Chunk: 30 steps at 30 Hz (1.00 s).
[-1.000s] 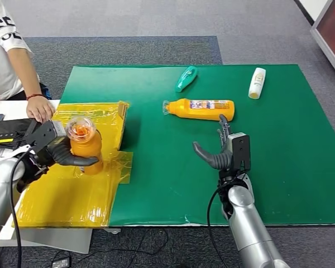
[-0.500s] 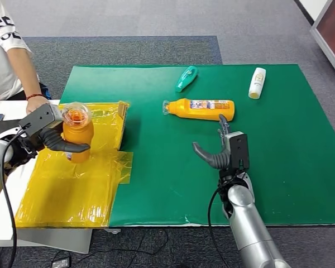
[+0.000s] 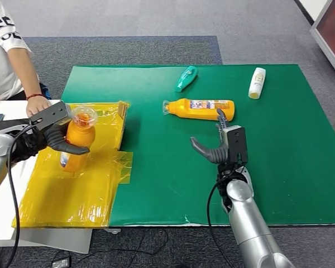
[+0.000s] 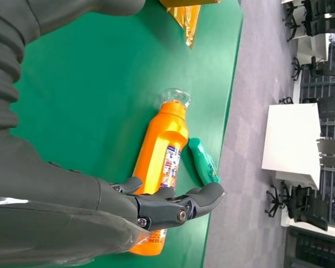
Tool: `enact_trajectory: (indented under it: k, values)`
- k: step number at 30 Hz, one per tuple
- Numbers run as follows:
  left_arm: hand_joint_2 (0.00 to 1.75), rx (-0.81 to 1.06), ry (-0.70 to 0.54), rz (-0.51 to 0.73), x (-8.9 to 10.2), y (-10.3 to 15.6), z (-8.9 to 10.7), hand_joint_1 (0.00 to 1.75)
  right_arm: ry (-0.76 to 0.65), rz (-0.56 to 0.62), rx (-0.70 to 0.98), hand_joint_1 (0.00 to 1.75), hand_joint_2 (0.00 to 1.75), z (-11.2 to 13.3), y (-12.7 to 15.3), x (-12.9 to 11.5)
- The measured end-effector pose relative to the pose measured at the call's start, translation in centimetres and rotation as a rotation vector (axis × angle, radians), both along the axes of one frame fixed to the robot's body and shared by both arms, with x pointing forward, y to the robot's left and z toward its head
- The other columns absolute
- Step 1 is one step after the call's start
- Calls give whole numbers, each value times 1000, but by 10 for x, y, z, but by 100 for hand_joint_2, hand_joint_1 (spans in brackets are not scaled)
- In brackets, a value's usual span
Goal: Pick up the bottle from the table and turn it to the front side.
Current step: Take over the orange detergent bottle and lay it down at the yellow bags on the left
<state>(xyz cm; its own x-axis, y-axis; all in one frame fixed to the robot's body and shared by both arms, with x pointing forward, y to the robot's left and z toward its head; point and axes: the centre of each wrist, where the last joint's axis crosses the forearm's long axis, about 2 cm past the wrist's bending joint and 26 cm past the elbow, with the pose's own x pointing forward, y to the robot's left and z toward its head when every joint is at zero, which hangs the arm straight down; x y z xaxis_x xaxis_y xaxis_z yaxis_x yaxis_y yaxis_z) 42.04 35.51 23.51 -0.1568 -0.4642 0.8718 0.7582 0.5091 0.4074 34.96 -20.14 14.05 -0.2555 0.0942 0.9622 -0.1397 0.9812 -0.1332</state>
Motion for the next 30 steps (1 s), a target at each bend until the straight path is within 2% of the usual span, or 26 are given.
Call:
enact_trajectory:
  k: [11, 30]
  values:
    - [175, 50, 55, 26, 0, 3, -17, 175, -3, 11, -5, 0, 175, 2, 3, 2]
    - [175, 176, 8, 29, 5, -8, -16, 175, 1, 24, -9, 0, 175, 3, 5, 1]
